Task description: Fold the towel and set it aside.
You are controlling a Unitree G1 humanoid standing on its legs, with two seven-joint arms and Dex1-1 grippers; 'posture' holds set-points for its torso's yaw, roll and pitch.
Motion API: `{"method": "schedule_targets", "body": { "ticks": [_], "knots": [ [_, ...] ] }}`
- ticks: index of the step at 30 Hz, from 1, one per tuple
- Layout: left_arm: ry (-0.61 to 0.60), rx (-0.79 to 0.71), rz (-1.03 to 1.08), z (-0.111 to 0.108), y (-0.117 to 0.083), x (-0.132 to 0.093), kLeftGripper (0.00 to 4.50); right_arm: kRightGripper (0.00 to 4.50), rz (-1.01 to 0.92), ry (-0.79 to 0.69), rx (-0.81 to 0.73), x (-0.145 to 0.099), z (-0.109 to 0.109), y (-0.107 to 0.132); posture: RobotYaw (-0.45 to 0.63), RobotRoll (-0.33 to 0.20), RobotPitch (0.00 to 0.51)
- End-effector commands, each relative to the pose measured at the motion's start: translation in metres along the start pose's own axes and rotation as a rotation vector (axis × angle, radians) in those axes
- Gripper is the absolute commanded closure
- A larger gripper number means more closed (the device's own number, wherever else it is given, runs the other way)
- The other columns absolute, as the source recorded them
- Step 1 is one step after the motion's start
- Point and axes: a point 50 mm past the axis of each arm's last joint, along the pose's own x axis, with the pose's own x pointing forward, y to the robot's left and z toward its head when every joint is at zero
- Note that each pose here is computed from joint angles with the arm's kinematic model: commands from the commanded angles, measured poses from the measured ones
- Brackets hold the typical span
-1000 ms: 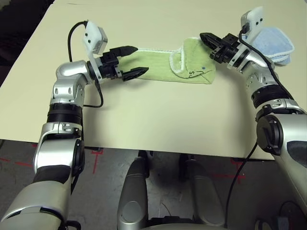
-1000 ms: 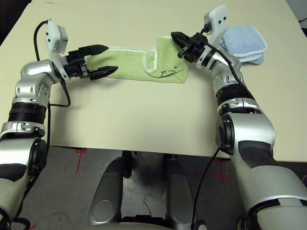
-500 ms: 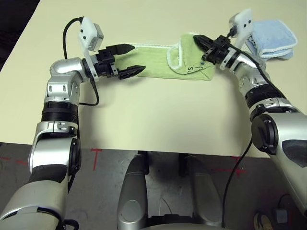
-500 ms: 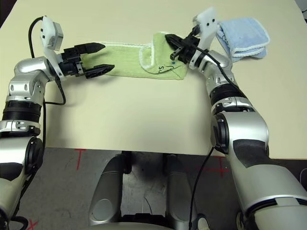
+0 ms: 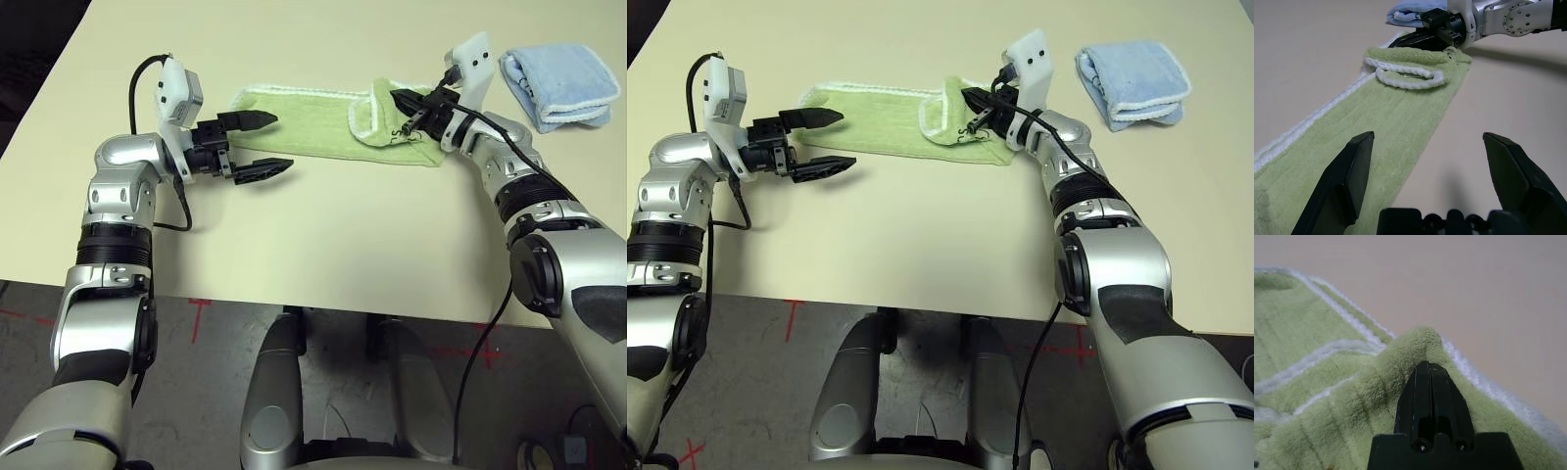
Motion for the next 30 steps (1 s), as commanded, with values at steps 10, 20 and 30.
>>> {"method": "schedule_targets", "body": {
  "ticks": [10,20,30],
  "knots": [
    [0.009,-0.009,-0.007,-0.011,0.002,0.005,0.00,4.48,0.290,-0.194,-0.068,-0.057,0.023,-0.008,0.04,0.000,0.339],
    [0.027,-0.096,0.062,-0.016,0.014,0.006,0.00,4.48,0.338,-0.001,-0.089,-0.121,-0.005,-0.013,0.01,0.000,0.314],
    [0.065,-0.118,0.062,-0.020,0.014,-0.002,0.00,4.48,0.351,0.028,-0.116,-0.138,-0.015,-0.020,0.04,0.000,0.303]
  ]
}}
